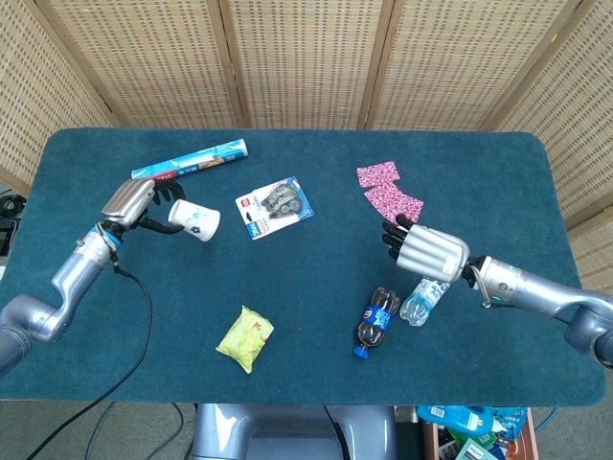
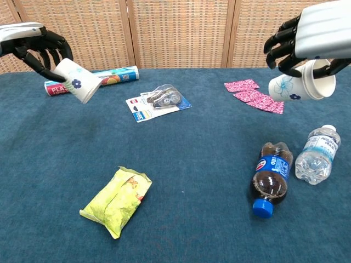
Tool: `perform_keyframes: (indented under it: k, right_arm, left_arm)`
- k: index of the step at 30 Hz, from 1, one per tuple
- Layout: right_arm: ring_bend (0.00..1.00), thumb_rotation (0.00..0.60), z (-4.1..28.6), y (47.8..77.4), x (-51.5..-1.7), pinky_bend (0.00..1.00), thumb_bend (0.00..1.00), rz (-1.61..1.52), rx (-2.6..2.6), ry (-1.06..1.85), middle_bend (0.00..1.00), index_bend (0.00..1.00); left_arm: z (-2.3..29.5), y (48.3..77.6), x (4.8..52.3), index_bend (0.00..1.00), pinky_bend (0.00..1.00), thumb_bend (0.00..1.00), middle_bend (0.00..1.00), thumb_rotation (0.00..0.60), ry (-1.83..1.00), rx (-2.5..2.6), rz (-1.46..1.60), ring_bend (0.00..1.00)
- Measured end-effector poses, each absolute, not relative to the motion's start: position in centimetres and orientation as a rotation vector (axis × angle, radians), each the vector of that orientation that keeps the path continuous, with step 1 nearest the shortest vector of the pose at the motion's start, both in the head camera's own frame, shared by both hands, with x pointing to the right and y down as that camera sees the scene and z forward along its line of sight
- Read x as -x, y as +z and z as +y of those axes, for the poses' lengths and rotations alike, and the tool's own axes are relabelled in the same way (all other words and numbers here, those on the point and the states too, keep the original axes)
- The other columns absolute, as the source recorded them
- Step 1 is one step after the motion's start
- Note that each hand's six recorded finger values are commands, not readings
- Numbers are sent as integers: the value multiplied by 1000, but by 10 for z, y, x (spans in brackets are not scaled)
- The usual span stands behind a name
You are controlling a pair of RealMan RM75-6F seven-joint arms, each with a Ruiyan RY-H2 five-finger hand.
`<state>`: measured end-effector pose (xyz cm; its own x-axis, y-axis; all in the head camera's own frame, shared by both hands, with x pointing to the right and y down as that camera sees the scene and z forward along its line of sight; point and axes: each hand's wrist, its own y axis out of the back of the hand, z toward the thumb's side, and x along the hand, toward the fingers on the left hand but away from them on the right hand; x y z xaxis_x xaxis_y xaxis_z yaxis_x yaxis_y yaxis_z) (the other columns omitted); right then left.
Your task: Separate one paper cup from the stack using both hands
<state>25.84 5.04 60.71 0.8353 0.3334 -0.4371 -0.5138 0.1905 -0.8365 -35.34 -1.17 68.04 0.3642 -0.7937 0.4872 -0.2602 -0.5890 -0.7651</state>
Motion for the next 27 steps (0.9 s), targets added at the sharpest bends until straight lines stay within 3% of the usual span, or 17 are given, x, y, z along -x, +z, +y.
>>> perform_keyframes:
  k: [7, 15, 16, 17, 19, 20, 21, 22, 27]
  right_arm:
    - [263, 600, 52, 627, -248, 392, 590, 414, 1158, 582, 443, 666]
    - [263, 600, 55, 645, -239, 392, 579, 550, 1111, 575, 399, 656]
    - [259, 600, 55, 647, -237, 392, 541, 551, 1106, 573, 375, 628]
    - [242, 600, 54, 648, -237, 381, 432, 549, 1099, 573, 327, 543]
    - [177, 600, 50, 649, -236, 333, 172, 543, 1072, 576, 222, 338]
    - [133, 600, 49, 650, -236, 289, 62, 539, 1060, 579, 166, 240]
    - [99, 600, 47, 650, -236, 250, 14, 533, 1049, 583, 123, 184]
    - [84, 600, 45, 650, -235, 230, 3, 519, 1038, 590, 104, 161]
    - [54, 600, 36, 642, -231, 194, 0, 420, 1015, 606, 68, 123]
  left_arm:
    - [9, 682, 386, 539, 471, 178, 486, 600, -1275, 1813, 767, 434]
    - [34, 706, 399, 539, 470, 178, 464, 600, -1336, 1770, 731, 421]
    - [36, 708, 398, 536, 468, 178, 439, 600, -1340, 1770, 726, 402]
    - [38, 711, 398, 499, 448, 178, 371, 600, -1343, 1773, 718, 349]
    - [42, 716, 396, 325, 361, 178, 191, 600, -1345, 1786, 695, 198]
    - [43, 717, 395, 177, 290, 178, 88, 600, -1346, 1791, 686, 102]
    - [44, 719, 394, 69, 231, 179, 24, 600, -1349, 1799, 678, 36]
    - [44, 719, 394, 25, 200, 179, 4, 600, -1349, 1803, 676, 11]
    - [40, 711, 394, 0, 115, 179, 0, 600, -1324, 1810, 715, 0]
